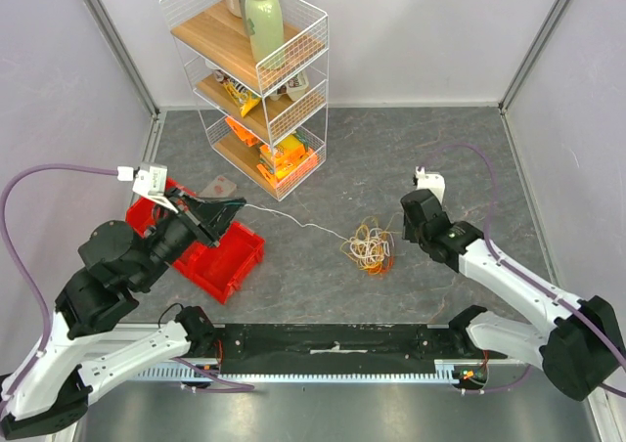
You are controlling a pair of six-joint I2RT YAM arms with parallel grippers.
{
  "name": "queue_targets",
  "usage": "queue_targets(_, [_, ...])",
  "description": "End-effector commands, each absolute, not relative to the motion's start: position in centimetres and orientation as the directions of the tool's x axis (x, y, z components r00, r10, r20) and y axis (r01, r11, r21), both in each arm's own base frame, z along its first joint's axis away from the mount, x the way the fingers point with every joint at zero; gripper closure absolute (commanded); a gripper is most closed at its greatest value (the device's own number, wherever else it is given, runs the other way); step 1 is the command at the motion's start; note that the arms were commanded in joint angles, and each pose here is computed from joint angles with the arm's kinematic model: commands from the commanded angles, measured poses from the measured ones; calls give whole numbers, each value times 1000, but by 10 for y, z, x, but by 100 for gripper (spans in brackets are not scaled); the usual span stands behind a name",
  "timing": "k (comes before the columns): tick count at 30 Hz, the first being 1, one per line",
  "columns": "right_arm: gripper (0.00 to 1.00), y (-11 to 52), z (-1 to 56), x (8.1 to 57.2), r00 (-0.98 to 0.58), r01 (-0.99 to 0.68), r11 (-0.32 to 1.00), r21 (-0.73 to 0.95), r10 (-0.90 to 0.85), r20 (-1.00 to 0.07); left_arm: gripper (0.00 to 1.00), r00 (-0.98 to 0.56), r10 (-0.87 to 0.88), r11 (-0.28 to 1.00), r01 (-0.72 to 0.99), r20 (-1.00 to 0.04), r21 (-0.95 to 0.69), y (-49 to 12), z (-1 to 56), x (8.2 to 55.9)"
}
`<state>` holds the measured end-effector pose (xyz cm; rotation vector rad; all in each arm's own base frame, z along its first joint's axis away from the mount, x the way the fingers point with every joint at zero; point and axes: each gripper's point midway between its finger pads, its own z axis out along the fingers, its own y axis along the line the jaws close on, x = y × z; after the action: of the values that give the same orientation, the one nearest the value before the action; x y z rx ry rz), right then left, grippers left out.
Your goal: Untangle the cables
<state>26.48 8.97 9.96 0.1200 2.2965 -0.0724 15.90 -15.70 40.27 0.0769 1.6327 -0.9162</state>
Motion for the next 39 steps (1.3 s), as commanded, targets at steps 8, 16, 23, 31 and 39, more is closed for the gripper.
queue_targets(8, [35,255,186,212,-421,-645,745,170,-161,-893,98,-300,-451,629,562,-841,-537,-165,426,152])
queue_targets(16, [29,340,188,172,-227,-823,567,48,-250,-941,98,-323,-469,576,594,-822,-562,-169,441,143])
queue_targets(23, [28,336,144,239,-348,-522,853,5,-207,-914,98,-292,-515,525,636,-806,-566,-155,474,126])
queue_targets(31, [51,235,73,265,-514,-137,984,114,28,-857,98,-133,-535,596,640,-834,-485,-117,530,119])
queue_targets(39, [39,126,74,259,-509,101,993,67,110,-854,98,16,-454,767,515,-891,-382,-92,542,146])
